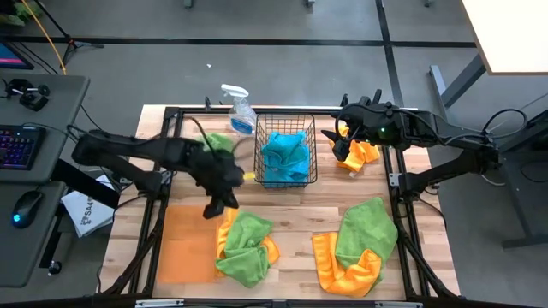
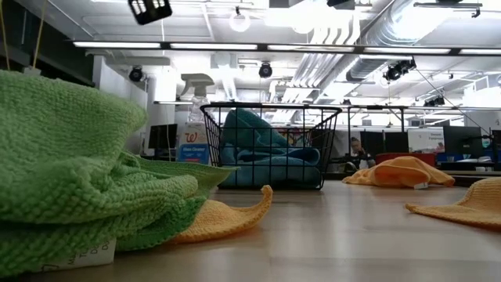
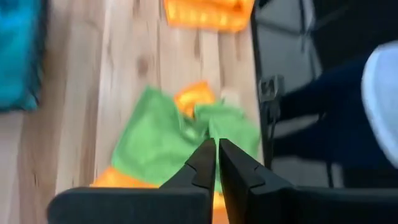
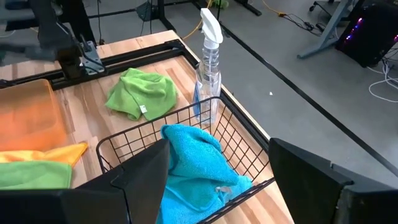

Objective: Sort microfiber towel by color & place in baskets
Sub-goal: Put the top left green towel into the orange bin

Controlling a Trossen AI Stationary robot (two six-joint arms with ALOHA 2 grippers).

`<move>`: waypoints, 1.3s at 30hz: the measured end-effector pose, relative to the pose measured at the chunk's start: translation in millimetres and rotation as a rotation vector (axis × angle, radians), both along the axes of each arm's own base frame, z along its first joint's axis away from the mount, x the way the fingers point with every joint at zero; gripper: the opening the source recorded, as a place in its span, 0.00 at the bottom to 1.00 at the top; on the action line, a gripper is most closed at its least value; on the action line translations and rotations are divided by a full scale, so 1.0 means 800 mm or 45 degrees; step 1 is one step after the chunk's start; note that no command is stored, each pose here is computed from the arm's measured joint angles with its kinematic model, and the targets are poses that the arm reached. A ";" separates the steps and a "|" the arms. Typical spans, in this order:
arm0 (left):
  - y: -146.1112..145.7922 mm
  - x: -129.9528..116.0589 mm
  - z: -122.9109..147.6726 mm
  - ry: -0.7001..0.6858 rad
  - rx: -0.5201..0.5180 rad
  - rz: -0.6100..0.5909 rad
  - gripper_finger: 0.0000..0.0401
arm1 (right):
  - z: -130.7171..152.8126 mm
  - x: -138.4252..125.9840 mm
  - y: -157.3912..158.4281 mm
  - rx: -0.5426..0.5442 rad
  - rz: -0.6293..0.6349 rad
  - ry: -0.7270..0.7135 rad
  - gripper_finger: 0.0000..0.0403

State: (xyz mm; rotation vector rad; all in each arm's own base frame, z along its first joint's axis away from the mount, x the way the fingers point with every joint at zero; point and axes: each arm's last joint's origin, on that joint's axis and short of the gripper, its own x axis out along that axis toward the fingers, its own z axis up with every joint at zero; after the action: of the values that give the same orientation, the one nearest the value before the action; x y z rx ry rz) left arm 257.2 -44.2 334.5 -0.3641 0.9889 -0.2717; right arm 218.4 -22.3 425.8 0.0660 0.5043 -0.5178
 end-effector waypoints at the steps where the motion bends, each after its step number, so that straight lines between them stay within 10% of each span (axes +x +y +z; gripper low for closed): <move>1: -0.006 0.003 -0.007 0.039 0.024 -0.031 0.04 | 0.000 0.000 0.000 0.000 0.000 0.000 0.67; 14: -0.059 0.054 -0.118 0.520 0.133 -0.201 0.38 | -0.002 0.000 0.000 -0.006 0.005 0.022 0.67; 23: -0.055 0.044 -0.123 0.571 0.340 -0.249 0.50 | -0.007 -0.003 0.000 0.003 0.001 0.082 0.67; 33: 0.061 -0.064 -0.145 0.670 0.199 0.450 0.50 | -0.007 -0.003 0.000 0.021 -0.014 0.069 0.67; 39: 0.138 -0.087 -0.143 0.653 0.343 0.943 0.50 | -0.006 0.001 -0.001 -0.005 -0.056 0.049 0.67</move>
State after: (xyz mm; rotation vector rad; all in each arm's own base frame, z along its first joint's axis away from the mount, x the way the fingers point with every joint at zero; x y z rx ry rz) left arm 187.6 66.5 219.8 -0.5381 1.2971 0.6507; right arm 219.5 -23.5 420.9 0.0637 0.5405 -0.5642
